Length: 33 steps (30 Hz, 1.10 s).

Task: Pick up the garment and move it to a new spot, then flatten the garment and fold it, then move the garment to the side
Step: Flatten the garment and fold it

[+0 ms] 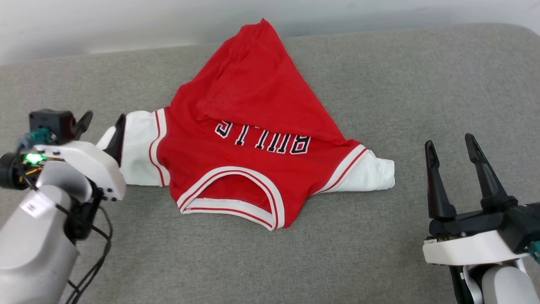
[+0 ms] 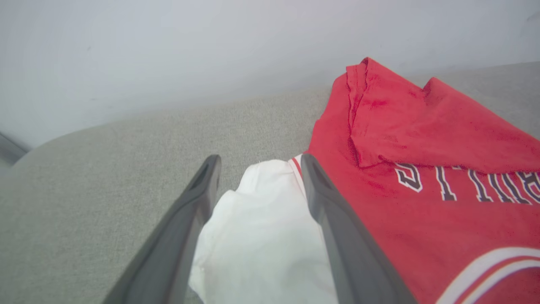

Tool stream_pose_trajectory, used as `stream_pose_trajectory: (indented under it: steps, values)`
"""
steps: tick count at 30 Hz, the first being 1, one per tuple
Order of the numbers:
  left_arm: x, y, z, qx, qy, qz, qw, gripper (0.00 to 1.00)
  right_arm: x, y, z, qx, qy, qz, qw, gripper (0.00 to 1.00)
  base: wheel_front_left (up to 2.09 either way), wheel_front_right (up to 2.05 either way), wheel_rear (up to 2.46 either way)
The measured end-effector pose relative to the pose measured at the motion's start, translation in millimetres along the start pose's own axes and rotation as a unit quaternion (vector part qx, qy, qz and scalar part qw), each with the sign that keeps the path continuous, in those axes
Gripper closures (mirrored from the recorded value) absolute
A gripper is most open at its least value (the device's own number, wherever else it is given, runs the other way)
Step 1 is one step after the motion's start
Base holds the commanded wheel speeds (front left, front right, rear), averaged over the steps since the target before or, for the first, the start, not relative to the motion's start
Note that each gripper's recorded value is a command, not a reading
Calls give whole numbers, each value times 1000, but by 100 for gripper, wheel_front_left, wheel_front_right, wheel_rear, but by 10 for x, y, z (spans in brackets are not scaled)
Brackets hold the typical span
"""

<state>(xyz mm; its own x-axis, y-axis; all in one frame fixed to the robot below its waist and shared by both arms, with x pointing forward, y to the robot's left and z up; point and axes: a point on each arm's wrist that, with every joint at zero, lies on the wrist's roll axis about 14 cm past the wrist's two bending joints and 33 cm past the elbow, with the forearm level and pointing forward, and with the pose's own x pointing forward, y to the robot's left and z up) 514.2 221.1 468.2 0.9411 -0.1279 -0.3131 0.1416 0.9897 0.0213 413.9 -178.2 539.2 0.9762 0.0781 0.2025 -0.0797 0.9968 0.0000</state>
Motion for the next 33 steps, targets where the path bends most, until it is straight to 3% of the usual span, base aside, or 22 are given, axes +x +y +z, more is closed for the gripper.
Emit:
stream_pose_trajectory:
  steps: [4,12,19,23,28,33]
  values:
    - [-204,-266,471,15,-143,-35,989,0,-20,-6,69,-6,-8,-1,1000,0,0,0,0]
    - [-841,-662,829,-1,-258,-50,965,0,-25,134,184,-10,-24,19,999,0,0,0,0]
    - [-1280,-805,625,-29,-270,-27,962,0,-85,204,64,-3,-3,28,1000,0,0,0,0]
    - [-1360,-849,574,-31,-271,-29,962,0,-71,303,-197,-16,60,55,997,0,0,0,0]
    - [-1350,-823,541,-28,-269,-23,962,0,144,352,-495,-39,192,99,976,0,0,0,0]
    - [-1307,-741,449,-32,-257,-10,966,0,322,470,-779,-19,337,148,930,0,0,0,0]
